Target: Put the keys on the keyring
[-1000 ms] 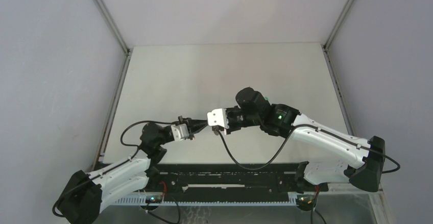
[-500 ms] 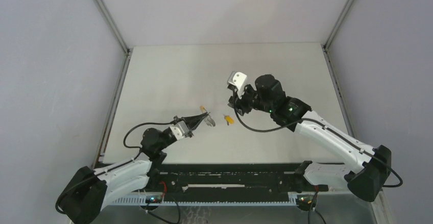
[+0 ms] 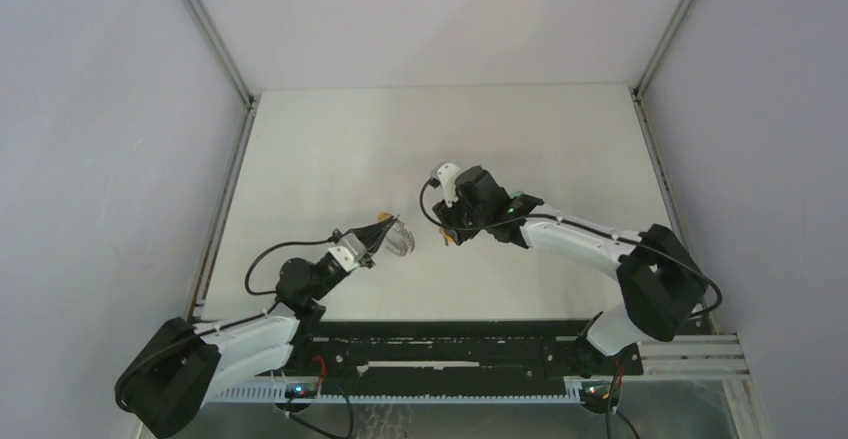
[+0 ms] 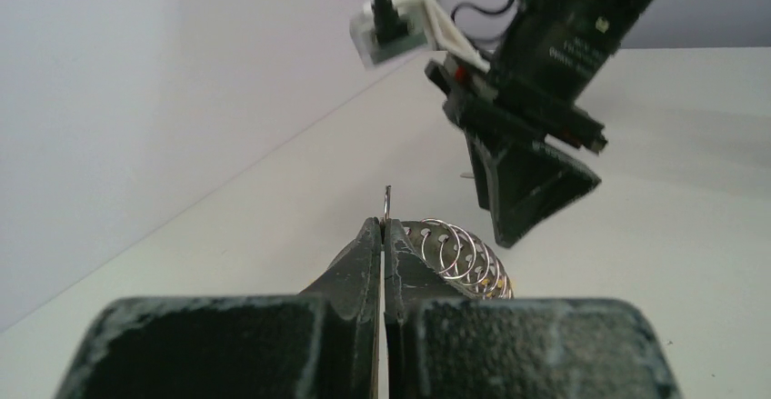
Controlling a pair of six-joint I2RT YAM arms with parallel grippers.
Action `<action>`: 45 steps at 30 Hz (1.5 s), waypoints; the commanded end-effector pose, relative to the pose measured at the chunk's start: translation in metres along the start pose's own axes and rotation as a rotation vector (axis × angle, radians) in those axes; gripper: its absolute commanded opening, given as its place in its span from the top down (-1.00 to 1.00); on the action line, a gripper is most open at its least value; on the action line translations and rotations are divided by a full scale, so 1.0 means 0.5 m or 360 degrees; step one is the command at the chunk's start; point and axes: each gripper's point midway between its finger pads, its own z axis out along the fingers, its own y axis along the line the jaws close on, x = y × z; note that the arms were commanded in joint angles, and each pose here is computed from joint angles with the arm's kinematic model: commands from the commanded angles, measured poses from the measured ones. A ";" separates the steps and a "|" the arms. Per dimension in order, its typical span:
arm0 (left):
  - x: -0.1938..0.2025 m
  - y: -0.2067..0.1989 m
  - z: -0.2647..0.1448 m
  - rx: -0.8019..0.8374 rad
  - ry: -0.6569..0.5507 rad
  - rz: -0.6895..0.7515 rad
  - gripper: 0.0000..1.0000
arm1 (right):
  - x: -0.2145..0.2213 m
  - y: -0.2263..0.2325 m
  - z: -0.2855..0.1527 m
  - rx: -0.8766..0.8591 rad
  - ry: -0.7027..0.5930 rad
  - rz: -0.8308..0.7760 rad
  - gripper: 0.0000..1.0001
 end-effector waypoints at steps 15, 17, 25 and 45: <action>-0.033 0.056 0.002 -0.0192 -0.0054 0.0070 0.99 | -0.023 -0.018 0.147 0.0079 -0.0102 -0.0089 0.36; -0.034 0.056 0.002 -0.0193 -0.0058 0.0069 1.00 | -0.018 -0.022 0.156 0.0095 -0.0093 -0.0084 0.37; -0.035 0.054 0.003 -0.0183 -0.0059 0.0067 1.00 | -0.015 -0.039 0.167 0.0136 -0.0078 -0.0102 0.44; -0.042 0.047 0.006 -0.0152 -0.0084 0.0051 0.99 | 0.006 -0.028 0.180 0.0088 -0.0007 -0.0126 0.60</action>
